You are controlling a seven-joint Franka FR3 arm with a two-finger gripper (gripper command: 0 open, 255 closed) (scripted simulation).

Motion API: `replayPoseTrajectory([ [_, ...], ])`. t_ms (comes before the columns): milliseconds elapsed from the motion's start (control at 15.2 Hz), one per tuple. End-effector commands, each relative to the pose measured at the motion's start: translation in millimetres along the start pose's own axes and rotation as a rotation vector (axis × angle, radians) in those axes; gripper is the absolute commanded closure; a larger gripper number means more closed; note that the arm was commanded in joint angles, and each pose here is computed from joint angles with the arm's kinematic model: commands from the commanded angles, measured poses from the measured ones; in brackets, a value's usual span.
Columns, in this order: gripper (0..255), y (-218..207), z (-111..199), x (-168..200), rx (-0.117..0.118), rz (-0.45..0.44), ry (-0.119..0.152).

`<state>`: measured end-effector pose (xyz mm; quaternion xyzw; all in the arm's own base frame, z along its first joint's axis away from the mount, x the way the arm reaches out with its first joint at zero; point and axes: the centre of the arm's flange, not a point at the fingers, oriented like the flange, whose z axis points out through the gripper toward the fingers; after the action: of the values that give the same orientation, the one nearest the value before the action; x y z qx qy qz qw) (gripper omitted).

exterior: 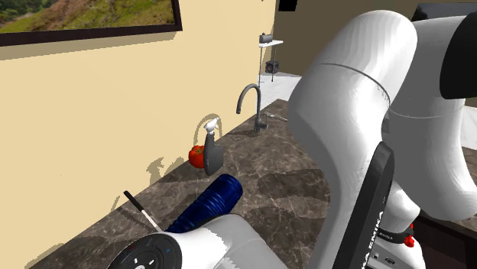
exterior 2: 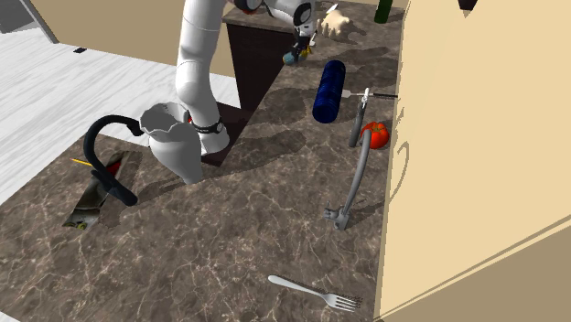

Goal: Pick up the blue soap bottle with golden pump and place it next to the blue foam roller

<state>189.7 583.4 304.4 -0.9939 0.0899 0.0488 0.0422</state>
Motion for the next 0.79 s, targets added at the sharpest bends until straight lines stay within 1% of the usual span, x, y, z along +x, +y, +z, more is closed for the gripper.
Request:
replayPoseTrajectory([
  [0, 255, 2.7, 15.1, -3.2, -0.01, -0.006, -0.006],
  [66, 255, 3.4, 24.8, -2.2, -0.01, -0.006, -0.006],
  [594, 255, 3.4, 24.8, -2.2, -0.01, -0.006, -0.006],
  [660, 0, 3.4, 24.8, -2.2, -0.01, -0.006, -0.006],
  [726, 0, 3.4, 24.8, -2.2, -0.01, -0.006, -0.006],
])
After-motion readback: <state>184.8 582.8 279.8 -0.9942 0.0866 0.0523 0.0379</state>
